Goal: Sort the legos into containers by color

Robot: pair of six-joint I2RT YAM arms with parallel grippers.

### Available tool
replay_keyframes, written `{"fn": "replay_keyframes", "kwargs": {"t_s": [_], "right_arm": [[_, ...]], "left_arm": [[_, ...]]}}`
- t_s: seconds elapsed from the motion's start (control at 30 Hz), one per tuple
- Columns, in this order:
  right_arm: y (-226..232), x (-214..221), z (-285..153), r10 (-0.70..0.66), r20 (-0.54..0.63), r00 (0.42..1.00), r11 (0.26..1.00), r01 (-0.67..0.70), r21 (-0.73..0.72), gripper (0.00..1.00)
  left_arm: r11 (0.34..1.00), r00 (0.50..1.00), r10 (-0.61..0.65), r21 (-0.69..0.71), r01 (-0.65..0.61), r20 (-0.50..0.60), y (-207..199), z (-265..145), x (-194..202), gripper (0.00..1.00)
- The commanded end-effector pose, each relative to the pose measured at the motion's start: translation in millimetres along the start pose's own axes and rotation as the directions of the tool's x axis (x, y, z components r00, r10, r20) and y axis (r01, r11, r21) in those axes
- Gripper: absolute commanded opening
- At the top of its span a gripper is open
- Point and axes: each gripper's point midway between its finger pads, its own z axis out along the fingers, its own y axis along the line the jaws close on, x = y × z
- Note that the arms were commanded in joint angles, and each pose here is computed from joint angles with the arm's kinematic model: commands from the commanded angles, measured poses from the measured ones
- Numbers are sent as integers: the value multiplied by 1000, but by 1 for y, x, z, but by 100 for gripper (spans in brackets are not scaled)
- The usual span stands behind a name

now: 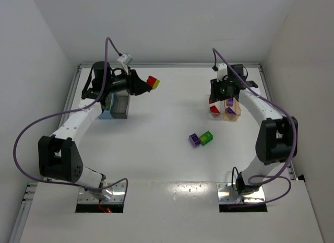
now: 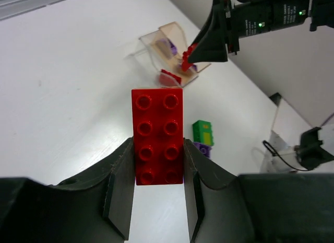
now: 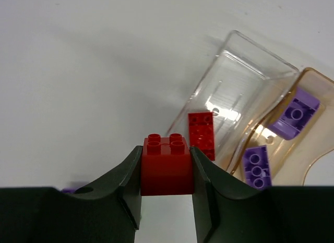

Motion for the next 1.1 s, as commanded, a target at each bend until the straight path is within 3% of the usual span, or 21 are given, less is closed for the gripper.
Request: {"fn": "replay_keyframes", "kwargs": {"t_s": [0.0,0.13,0.2,0.37,0.47,0.63,0.67,0.7,0.73,0.8,0.83,0.9,1.07], "right_arm": [[-39,-2,19,28,-4,1000,984,-27,176,4],[-51,7,33,38,-9,999,973,-35,228,6],[-54,11,36,42,-22,999,971,-36,238,12],[-54,15,36,64,-25,998,967,-55,249,66],[-47,0,25,53,13,999,974,-54,218,69],[12,-49,-14,18,171,985,996,-4,-86,69],[45,-58,-28,23,205,978,959,36,-280,69],[59,-62,-35,11,227,974,930,74,-360,69],[90,-65,-54,16,256,967,845,124,-521,69],[123,-72,-69,6,274,962,741,180,-647,69],[143,-71,-82,20,266,964,648,190,-737,69],[166,-72,-86,39,237,971,553,177,-814,69],[199,-75,-86,8,251,968,489,215,-846,69]], "left_arm": [[995,999,48,-90,-50,-21,15,-1,2,19],[994,998,50,-92,-53,-28,15,-1,3,19],[995,999,43,-93,-46,-33,15,-1,5,19],[996,998,27,-88,-31,-48,20,2,11,19],[997,998,17,-76,-21,-58,21,4,15,19],[996,997,-7,84,13,-73,-3,7,20,19],[992,997,-13,127,22,-71,-10,7,21,19],[985,998,-24,168,33,-61,-18,6,18,19],[970,996,-37,238,55,-81,-27,5,23,19],[947,991,-89,299,114,-97,-41,4,26,19],[933,995,-57,349,84,-87,-51,4,24,19],[920,993,-58,380,94,-104,-59,8,28,19],[907,991,-47,410,96,-128,-72,14,36,19]]}}
